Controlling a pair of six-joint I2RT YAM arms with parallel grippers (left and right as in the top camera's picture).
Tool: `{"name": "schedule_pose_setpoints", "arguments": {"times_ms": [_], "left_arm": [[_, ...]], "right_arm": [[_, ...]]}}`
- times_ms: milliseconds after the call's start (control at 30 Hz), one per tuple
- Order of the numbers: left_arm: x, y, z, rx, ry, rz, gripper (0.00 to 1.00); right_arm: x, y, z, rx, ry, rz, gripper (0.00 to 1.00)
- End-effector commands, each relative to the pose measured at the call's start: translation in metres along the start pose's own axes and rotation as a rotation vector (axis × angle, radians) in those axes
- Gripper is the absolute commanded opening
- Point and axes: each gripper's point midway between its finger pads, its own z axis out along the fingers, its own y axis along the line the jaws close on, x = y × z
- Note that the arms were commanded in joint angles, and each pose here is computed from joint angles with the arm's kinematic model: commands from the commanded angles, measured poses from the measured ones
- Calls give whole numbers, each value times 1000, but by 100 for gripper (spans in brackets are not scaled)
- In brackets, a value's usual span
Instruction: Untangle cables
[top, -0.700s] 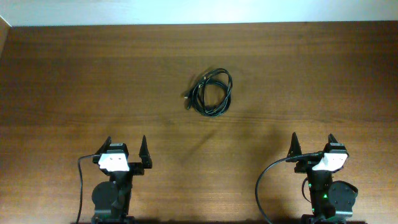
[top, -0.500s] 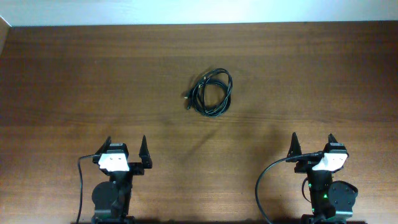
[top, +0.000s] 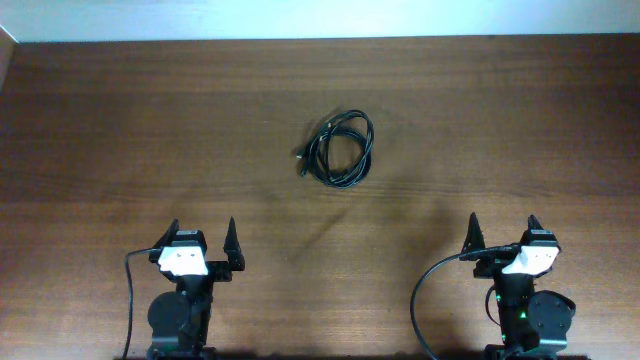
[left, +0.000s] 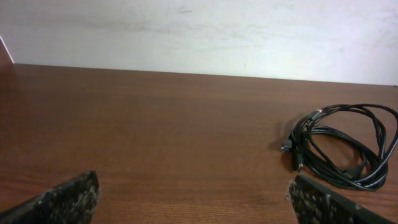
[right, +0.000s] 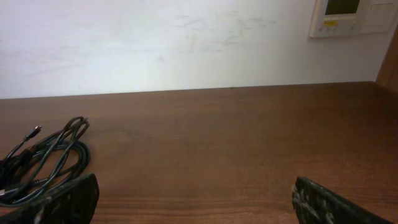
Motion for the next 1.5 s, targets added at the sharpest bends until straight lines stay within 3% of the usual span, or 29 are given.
{"name": "schedule_pose_setpoints", "arguments": {"times_ms": [0,500,600,633,667,767,900,967,1067,1200,1267,1467], "left_arm": [[2,-2,0,11,2,14,99],[2,-2,0,11,2,14,99],[2,-1,0,11,2,14,99],[2,-2,0,11,2,14,99],[2,-2,0,11,2,14,99],[2,-1,0,11,2,14,99],[2,-1,0,11,2,14,99],[2,-1,0,11,2,14,99],[2,-2,0,11,2,14,99],[0,0,0,3,-4,14,99],[-1,-17,-9,98,71,10,99],[-66,-29,-23,138,245,-17,99]], "right_arm": [[2,2,0,-9,2,4,98],[2,2,0,-11,3,5,98],[-22,21,-2,-120,-91,7,98],[-21,42,-6,-242,-77,37,98],[1,44,-5,-255,17,57,98],[15,44,-4,-245,164,126,98],[-26,45,15,-224,375,123,98],[-39,61,21,-304,521,172,99],[-43,88,25,-499,545,137,99],[-42,86,23,-492,552,104,99],[-42,82,24,-467,556,98,99],[-56,65,28,-360,586,59,99]]}}
